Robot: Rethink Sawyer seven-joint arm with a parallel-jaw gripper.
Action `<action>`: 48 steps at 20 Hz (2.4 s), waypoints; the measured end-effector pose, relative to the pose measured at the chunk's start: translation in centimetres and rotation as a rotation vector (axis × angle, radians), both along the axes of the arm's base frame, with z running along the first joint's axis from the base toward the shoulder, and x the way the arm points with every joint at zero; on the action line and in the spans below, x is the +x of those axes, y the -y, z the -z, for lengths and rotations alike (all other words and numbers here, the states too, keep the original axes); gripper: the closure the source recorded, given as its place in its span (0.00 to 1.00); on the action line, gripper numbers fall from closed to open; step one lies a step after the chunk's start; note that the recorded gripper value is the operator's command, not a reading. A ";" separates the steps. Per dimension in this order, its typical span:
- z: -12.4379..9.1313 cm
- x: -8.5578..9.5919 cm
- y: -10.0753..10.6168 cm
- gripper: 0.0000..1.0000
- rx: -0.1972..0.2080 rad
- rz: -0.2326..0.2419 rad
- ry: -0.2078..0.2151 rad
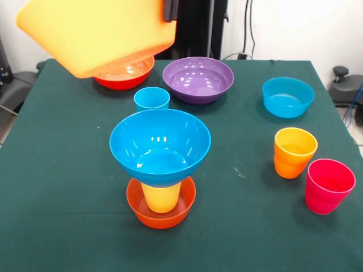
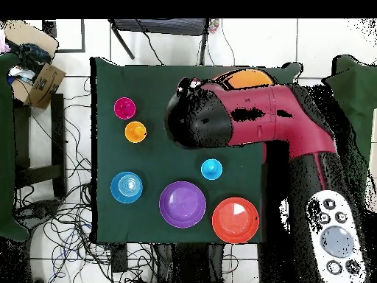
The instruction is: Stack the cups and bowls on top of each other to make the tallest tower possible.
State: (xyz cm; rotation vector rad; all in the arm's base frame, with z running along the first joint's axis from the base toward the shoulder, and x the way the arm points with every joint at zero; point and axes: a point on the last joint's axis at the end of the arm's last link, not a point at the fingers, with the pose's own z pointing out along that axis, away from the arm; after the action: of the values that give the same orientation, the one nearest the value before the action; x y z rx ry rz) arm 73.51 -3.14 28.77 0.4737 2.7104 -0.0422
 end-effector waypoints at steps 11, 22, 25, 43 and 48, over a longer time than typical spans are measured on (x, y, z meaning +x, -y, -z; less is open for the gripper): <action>2.7 0.6 -4.0 1.00 0.017 -0.056 -0.036; 4.4 -0.4 -4.8 1.00 -0.079 -0.084 -0.168; 4.0 -0.8 -4.6 1.00 -0.105 -0.082 -0.204; 4.7 0.2 -6.3 1.00 -0.182 -0.126 -0.204; 5.9 0.9 -6.7 1.00 -0.212 -0.143 -0.201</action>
State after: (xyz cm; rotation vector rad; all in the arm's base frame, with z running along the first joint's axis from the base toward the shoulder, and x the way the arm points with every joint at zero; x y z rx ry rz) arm 74.43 3.53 22.82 0.2222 2.8845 -0.3515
